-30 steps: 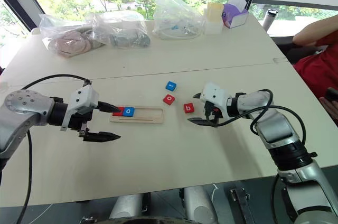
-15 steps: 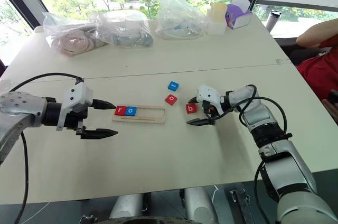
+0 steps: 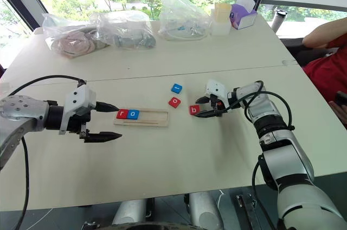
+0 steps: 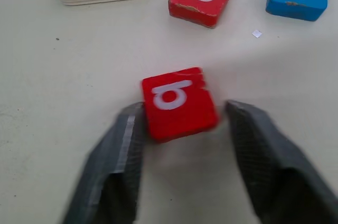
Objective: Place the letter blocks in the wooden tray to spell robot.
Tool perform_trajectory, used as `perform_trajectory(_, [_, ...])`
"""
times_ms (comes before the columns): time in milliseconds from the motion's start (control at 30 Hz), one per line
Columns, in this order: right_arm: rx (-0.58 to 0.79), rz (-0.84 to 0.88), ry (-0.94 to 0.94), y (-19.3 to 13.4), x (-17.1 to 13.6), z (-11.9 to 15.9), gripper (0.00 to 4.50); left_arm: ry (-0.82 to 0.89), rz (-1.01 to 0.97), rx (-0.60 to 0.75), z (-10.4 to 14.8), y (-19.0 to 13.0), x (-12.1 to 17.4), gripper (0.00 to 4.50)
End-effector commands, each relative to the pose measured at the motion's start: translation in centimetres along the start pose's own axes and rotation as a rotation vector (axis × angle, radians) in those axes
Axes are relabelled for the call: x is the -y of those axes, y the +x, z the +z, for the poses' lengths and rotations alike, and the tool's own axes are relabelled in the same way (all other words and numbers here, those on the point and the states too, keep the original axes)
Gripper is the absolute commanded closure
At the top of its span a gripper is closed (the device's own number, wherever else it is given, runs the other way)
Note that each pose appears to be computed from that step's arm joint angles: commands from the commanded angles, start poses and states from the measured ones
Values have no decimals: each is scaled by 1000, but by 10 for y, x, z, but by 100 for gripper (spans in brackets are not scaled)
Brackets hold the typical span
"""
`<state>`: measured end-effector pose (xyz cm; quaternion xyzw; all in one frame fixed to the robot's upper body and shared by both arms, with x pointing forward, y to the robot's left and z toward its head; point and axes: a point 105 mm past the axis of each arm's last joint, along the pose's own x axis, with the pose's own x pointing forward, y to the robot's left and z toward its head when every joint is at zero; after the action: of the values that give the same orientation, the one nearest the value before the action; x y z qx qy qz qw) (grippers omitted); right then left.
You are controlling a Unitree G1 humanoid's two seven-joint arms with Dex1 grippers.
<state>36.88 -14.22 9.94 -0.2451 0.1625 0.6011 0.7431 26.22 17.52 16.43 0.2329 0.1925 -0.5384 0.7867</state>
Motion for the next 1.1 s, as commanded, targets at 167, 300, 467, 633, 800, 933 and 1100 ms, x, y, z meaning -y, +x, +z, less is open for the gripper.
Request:
perform_trajectory(167, [128, 14, -46, 4, -3, 38, 337, -40, 101, -6, -11, -18, -12, 0])
perform_trajectory(300, [147, 26, -142, 22, -22, 78, 337, -118, 209, -45, -37, -40, -24, 0])
perform_trajectory(467, [142, -41, -127, 75, -43, 123, 337, -174, 301, -76, -49, -72, -36, 0])
perform_trajectory(633, [106, -61, -120, 109, -46, 132, 337, -184, 234, -22, -39, -60, -26, 0])
perform_trajectory(800, [79, -56, -129, 118, -41, 131, 337, -227, 218, 70, -26, -55, -23, 0])
perform_trajectory(933, [56, -27, -132, 120, -41, 126, 337, -236, 207, 59, -27, -52, -20, 0])
perform_trajectory(1100, [32, 11, -122, 125, -41, 117, 337, -234, 211, 53, -28, -51, -20, 0])
